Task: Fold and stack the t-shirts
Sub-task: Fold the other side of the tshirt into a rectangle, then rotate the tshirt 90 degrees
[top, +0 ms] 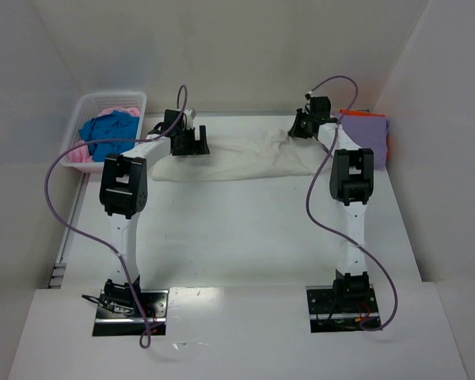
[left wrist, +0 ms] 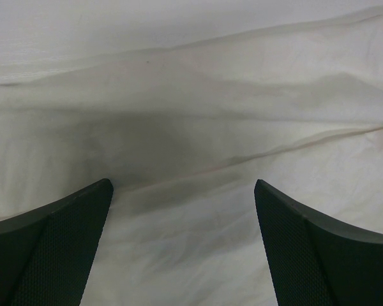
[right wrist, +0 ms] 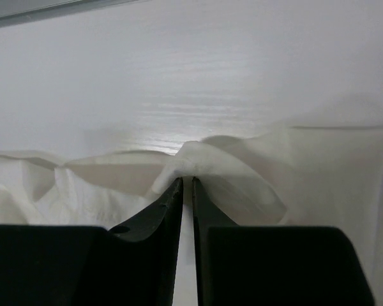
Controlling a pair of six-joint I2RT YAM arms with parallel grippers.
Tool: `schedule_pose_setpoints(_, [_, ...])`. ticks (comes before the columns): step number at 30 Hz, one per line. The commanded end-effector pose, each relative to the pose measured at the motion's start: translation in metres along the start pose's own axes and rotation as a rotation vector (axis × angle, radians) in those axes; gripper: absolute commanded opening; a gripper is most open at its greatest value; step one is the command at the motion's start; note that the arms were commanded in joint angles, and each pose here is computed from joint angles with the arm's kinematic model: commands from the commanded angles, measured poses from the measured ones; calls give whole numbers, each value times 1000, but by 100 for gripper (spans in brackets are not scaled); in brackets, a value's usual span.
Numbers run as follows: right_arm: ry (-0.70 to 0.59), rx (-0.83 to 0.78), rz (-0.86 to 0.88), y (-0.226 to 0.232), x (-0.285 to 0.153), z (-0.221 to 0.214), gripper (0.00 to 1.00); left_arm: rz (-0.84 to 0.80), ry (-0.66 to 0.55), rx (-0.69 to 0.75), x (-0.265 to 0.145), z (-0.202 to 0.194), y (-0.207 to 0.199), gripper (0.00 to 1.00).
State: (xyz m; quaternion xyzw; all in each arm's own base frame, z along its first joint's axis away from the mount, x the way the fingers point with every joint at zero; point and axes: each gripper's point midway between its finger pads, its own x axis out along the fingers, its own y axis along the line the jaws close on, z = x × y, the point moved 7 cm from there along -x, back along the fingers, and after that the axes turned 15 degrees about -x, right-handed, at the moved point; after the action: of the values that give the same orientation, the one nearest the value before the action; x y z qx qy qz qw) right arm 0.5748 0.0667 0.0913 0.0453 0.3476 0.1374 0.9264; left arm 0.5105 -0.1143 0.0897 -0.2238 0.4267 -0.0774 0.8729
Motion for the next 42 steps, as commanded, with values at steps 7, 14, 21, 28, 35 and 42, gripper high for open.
schedule_pose_setpoints(7, [-111,-13,26,21,-1,50,17,41,50,19,-3,-13,7,100])
schedule_pose_setpoints(14, [-257,-66,12,36,-66,117,29,45,-8,67,-19,5,-1,100])
schedule_pose_setpoints(21, [-237,-54,-45,42,-121,91,35,131,-75,157,-29,23,9,100])
schedule_pose_setpoints(28, [-79,82,-150,37,-141,9,22,199,-109,319,-39,42,13,100])
schedule_pose_setpoints(35, [5,161,-158,38,-146,-36,13,267,-58,568,-35,45,25,100])
schedule_pose_setpoints(42, [-38,163,-153,43,-161,-25,25,403,87,673,-22,12,54,100])
